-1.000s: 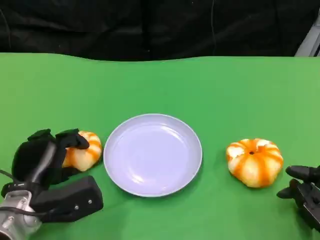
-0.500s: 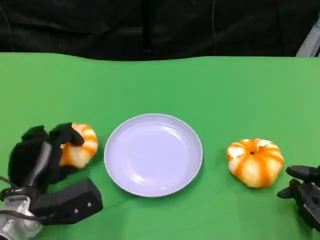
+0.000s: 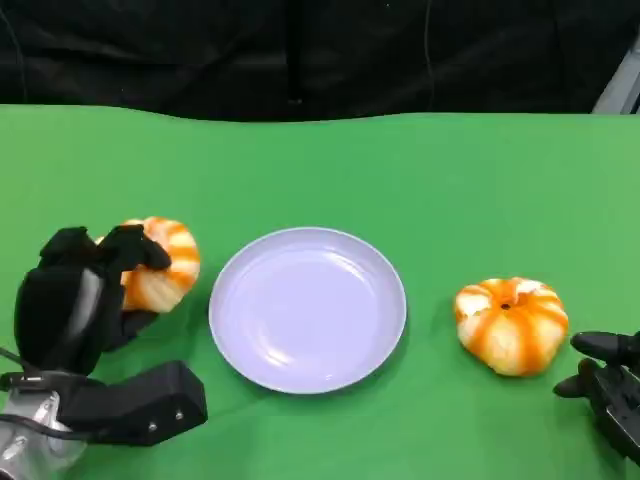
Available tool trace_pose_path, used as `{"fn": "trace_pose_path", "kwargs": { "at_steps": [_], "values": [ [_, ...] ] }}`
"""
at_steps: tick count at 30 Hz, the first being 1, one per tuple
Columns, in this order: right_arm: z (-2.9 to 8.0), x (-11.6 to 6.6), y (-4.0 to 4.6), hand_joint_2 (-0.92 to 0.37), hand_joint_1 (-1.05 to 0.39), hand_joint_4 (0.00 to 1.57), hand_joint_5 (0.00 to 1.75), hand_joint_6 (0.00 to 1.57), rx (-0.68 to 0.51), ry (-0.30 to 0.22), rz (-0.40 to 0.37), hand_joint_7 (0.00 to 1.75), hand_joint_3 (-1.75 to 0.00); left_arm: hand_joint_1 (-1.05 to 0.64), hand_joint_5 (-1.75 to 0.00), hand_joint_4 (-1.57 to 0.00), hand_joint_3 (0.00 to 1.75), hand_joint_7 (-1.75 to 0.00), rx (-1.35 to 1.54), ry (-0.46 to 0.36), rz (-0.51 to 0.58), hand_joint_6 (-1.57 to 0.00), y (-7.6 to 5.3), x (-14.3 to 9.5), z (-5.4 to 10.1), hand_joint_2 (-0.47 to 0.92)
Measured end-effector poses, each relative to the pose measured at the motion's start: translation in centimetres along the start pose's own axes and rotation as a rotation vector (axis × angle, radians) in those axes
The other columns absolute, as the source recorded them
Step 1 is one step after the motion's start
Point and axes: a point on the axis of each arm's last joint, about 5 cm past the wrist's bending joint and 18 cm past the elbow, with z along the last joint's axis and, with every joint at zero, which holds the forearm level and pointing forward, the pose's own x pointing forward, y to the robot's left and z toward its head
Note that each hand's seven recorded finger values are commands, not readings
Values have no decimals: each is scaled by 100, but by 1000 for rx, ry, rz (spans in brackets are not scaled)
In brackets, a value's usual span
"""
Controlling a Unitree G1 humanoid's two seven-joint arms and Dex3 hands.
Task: Grasp the bread from the table and place it into the plate.
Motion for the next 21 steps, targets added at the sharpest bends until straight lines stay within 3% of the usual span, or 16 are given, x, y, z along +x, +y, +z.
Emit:
{"fn": "trace_pose_path", "kwargs": {
  "at_steps": [4,5,10,16,17,19,21],
  "values": [
    [1,3,2,-92,-3,69,130,90,-5,1,4,67,-39,2,-166,-63,3,-129,1,-18,18,-76,25,21,8,88],
    [1,3,1,-92,-2,70,130,90,-5,1,3,67,-41,1,-159,-67,4,-124,-7,-27,27,-79,32,16,16,88],
    [-2,2,0,-92,-2,69,131,90,-5,0,6,68,-42,2,-153,-72,7,-117,-85,-127,83,-83,64,7,148,87],
    [-6,-2,-4,-92,-2,69,131,89,-6,0,7,68,-43,3,-153,-72,10,-116,-92,-141,106,-84,89,3,171,85],
    [-7,-3,-5,-92,-3,69,131,89,-5,1,8,68,-42,3,-147,-75,13,-111,-93,-145,106,-87,89,0,176,85],
    [-9,-5,-7,-92,-3,69,131,89,-6,2,7,69,-41,3,-141,-78,49,-102,-101,-160,111,-92,102,13,207,67],
    [-8,-1,-5,-92,-3,69,131,89,-6,2,8,69,-41,3,-140,-79,69,-101,-114,-184,120,-93,124,51,253,57]
  ]
}}
